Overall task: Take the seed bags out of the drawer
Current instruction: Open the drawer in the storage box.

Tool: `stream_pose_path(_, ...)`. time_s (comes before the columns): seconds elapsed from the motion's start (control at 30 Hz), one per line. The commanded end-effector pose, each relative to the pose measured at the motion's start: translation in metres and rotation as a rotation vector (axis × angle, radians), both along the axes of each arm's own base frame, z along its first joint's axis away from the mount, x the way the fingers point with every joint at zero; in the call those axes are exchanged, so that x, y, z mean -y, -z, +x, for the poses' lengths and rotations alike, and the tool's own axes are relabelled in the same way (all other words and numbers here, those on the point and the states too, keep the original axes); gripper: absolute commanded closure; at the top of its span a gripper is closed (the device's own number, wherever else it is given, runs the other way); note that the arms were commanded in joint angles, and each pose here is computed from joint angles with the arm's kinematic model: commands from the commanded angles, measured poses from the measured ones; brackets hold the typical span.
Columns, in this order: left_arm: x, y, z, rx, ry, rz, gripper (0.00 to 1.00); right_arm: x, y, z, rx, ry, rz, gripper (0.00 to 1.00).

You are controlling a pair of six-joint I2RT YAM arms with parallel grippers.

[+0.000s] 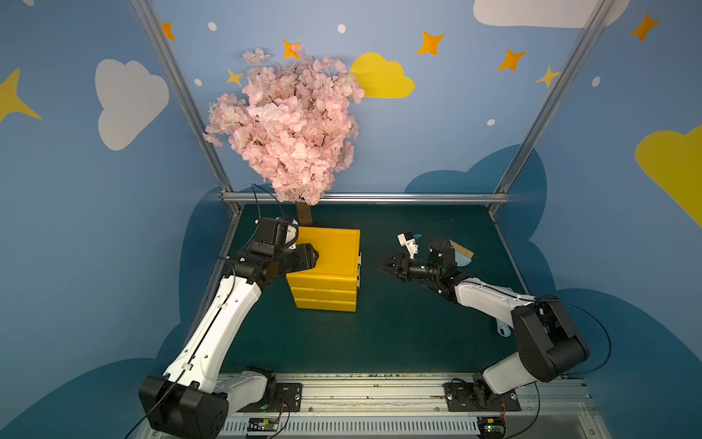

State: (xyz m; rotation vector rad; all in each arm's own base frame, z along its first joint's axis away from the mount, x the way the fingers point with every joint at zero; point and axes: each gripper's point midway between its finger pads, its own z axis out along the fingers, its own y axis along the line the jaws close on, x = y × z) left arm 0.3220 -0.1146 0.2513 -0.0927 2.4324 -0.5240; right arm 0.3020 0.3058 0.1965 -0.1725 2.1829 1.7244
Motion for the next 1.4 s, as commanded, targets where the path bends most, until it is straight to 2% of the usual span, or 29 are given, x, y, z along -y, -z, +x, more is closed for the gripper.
stream_pose_path(0.0,-0.001,0.010,-0.005,-0.053,0.026,0.091,0.36,-0.014,-0.033,-0.005,0.035,-0.042,0.127,0.30)
stream_pose_path(0.27,-0.005,0.009,0.009,-0.048,0.026,0.183,0.34,-0.033,-0.038,0.009,-0.007,-0.054,0.221,0.28)
stream_pose_path(0.53,-0.007,0.020,0.009,-0.073,0.031,0.207,0.34,-0.044,-0.019,0.024,-0.076,-0.052,0.308,0.29)
stream_pose_path(0.83,-0.007,0.024,0.006,-0.079,0.028,0.202,0.34,-0.050,-0.020,0.019,-0.067,-0.072,0.294,0.31)
stream_pose_path(1.0,-0.008,0.024,0.006,-0.078,0.025,0.204,0.34,-0.057,-0.019,0.014,-0.073,-0.087,0.279,0.39)
stream_pose_path(1.27,-0.008,0.024,0.005,-0.080,0.028,0.202,0.34,-0.064,-0.021,0.006,-0.062,-0.101,0.249,0.42)
stream_pose_path(1.37,-0.008,0.024,0.005,-0.079,0.027,0.204,0.34,-0.064,-0.022,0.007,-0.057,-0.097,0.237,0.47)
